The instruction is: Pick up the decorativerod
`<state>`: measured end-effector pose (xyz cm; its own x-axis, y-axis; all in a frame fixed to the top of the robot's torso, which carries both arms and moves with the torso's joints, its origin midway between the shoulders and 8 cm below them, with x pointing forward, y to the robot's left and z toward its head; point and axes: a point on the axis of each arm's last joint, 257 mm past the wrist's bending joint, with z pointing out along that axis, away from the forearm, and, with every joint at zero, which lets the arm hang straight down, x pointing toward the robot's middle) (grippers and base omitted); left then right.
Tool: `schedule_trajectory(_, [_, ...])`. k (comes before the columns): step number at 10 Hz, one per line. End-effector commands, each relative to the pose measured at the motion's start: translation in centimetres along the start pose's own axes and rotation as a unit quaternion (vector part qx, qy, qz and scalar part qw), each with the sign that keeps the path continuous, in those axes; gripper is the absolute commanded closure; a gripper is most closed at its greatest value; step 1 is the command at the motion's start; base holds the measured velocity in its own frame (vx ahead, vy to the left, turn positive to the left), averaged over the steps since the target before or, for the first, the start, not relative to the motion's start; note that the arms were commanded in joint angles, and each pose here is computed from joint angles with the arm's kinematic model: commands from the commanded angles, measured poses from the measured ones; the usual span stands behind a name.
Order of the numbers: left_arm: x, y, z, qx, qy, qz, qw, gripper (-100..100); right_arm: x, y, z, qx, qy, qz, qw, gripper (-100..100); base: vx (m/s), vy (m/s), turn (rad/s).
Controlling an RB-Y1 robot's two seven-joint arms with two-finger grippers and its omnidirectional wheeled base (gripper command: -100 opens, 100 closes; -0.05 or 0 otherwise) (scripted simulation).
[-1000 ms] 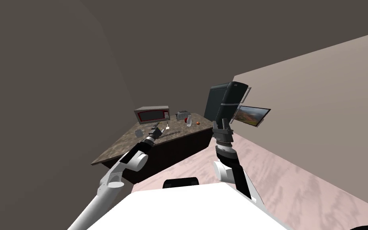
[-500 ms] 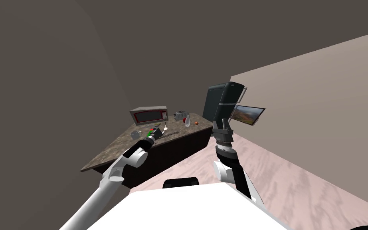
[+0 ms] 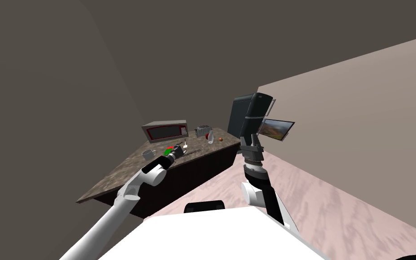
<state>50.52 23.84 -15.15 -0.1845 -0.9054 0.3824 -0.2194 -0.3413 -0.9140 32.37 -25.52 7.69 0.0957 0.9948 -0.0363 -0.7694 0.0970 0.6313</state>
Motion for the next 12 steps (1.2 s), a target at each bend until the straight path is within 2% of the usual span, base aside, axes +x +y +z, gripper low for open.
schedule_trajectory(1, [-0.7,0.7,0.4,-0.025,-0.008,-0.014,0.9996,-100,0.0,0.0,0.0,0.000,0.000,0.000,1.0000,0,0.029,-0.019,-0.089])
schedule_trajectory(6, [-2.4,3.1,0.4,-0.080,-0.033,-0.027,0.9959,-100,0.0,0.0,0.0,0.000,0.000,0.000,1.0000,0,0.026,-0.010,-0.030])
schedule_trajectory(9, [-4.4,4.8,0.4,-0.131,-0.058,-0.054,0.9882,-100,0.0,0.0,0.0,0.000,0.000,0.000,1.0000,0,0.039,-0.019,-0.056])
schedule_trajectory(11, [-4.9,5.8,0.0,-0.150,-0.069,-0.054,0.9847,-100,0.0,0.0,0.0,0.000,0.000,0.000,1.0000,0,0.032,-0.014,-0.015])
schedule_trajectory(12, [-5.8,6.3,-0.1,-0.169,-0.081,-0.067,0.9799,-100,0.0,0.0,0.0,0.000,0.000,0.000,1.0000,0,0.038,-0.016,-0.063])
